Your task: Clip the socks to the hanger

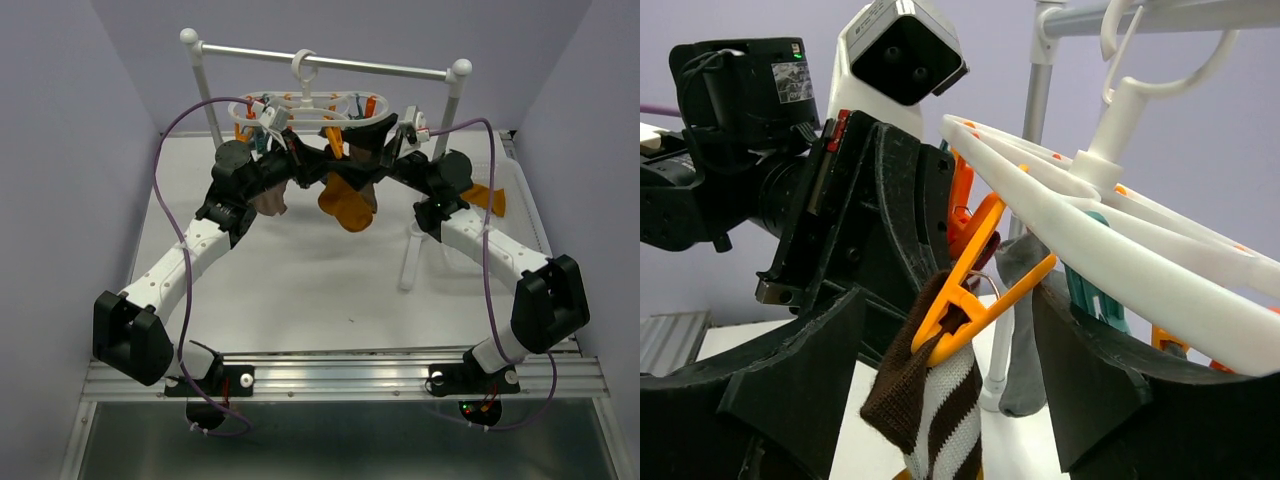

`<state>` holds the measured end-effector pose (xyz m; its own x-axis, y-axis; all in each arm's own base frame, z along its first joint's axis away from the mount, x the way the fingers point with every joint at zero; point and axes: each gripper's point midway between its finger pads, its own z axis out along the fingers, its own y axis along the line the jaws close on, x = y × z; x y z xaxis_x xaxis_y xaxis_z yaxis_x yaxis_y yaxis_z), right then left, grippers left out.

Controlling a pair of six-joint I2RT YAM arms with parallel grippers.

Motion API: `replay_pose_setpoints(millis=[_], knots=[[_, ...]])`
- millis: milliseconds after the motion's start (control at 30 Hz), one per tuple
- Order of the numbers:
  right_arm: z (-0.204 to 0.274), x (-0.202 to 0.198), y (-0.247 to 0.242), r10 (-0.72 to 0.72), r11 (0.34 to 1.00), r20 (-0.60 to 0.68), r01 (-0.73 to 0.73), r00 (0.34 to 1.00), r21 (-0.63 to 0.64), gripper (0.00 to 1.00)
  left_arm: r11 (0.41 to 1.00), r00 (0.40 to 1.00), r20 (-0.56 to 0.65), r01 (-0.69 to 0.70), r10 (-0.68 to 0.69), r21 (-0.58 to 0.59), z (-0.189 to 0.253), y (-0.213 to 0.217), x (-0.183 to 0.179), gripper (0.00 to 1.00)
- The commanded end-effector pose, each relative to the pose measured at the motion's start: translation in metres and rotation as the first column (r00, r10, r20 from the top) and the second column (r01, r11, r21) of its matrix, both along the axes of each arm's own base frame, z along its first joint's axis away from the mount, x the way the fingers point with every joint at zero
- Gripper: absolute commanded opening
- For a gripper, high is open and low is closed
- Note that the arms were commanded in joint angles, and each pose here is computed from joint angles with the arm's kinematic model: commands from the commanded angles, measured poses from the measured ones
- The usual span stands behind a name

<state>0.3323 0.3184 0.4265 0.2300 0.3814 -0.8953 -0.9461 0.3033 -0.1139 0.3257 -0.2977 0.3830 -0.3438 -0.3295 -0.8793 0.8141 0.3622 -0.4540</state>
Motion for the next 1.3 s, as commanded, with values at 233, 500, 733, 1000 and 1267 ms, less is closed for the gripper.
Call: replay_pose_setpoints(millis=[233,500,733,1000,1267], knots=[[0.012,-0.009,-0.012,-0.071,0.997,-0.041,0.071,0.997,-0.004,1.00,0.970,0.969,-0.030,-0.243,0.244,0.016,-0.001,0.032,0.019,0.08],[-0.018,-0.005,-0.019,-0.138,0.988,-0.220,0.117,0.966,-0.103,1.00,0.940,0.939,-0.047,-0.338,0.341,0.051,-0.005,0.047,0.025,0.62],[-0.022,-0.015,-0.031,-0.172,0.982,-0.237,0.148,0.956,-0.118,1.00,0.919,0.916,-0.084,-0.385,0.392,0.086,-0.017,0.057,0.025,0.99],[-0.050,-0.011,-0.034,-0.232,0.959,-0.319,0.161,0.919,-0.232,1.00,0.881,0.880,-0.069,-0.463,0.471,0.100,-0.010,0.083,0.009,0.99],[-0.096,-0.001,-0.053,-0.386,0.894,-0.382,0.238,0.840,-0.380,1.00,0.867,0.874,-0.035,-0.474,0.484,0.153,-0.021,0.098,-0.014,0.99]])
